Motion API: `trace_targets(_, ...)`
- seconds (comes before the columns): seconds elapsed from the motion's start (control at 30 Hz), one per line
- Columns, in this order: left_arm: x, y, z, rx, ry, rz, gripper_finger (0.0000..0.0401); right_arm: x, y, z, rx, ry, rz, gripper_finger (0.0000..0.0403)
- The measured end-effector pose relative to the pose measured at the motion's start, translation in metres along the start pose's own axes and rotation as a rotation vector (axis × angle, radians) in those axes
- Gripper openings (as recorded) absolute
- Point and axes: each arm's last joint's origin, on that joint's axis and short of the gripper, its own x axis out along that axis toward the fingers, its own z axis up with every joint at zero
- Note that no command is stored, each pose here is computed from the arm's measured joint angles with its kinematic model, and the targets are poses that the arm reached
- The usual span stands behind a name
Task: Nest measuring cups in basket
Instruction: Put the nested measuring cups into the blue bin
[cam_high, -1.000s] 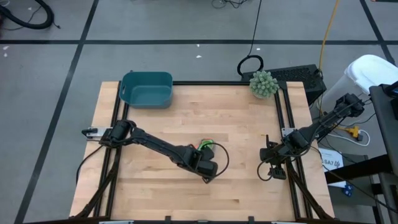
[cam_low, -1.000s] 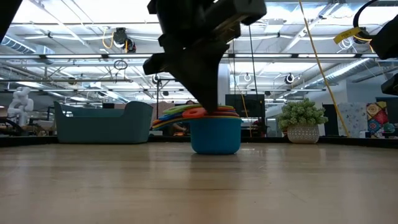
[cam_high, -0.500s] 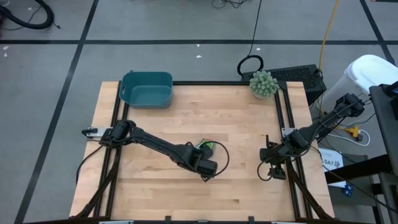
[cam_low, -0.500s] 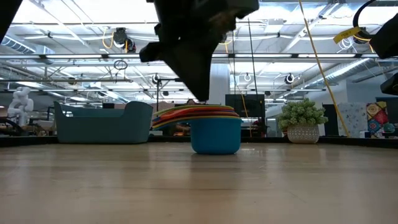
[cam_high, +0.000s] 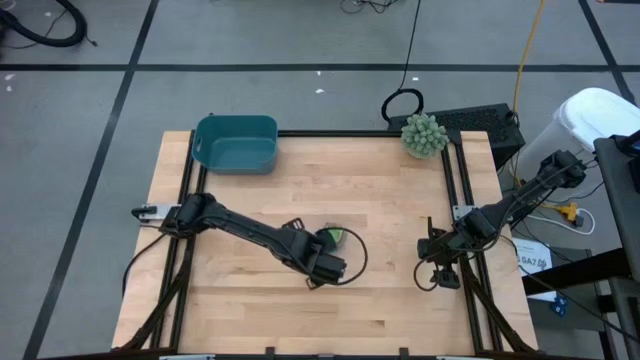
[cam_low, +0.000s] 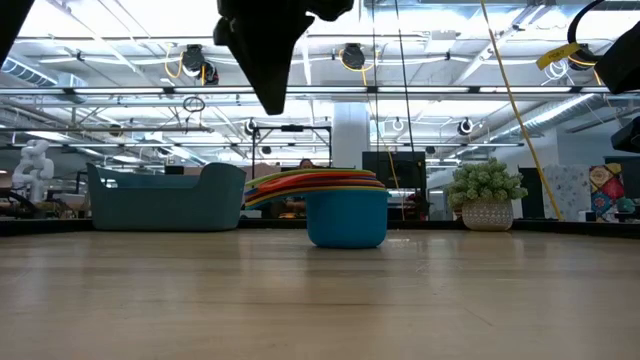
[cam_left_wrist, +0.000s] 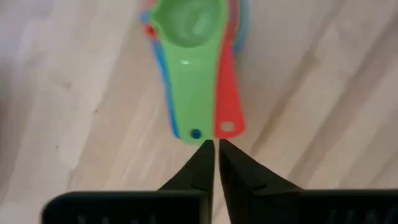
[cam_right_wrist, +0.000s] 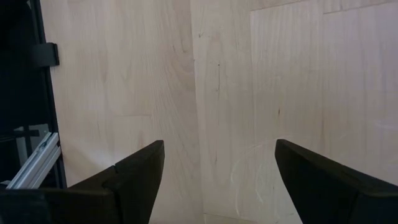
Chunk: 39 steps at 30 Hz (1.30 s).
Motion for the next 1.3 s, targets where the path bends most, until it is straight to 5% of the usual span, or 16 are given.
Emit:
trace_targets(0.23, 0.005, -0.009, 0.006, 0.123, -0.016, -0.138, 0.0138, 0.000, 0.000, 0.000, -0.020, -0.001, -0.001, 0.0299)
trace_targets(0.6, 0.007, -0.002, 0.012, 0.137, -0.034, -0.105, 0.0387, 0.000, 0.000, 0.000, -0.083, -0.002, -0.003, 0.0299)
trace_targets(0.83, 0.020, 0.006, 0.012, 0.101, 0.009, -0.064, 0.0367, 0.000, 0.000, 0.000, -0.088, -0.002, -0.004, 0.0299)
trace_targets(1.3, 0.041, 0.005, 0.009, -0.036, 0.046, -0.087, 0.0397, 0.000, 0.000, 0.000, -0.185, 0.001, -0.007, 0.0299)
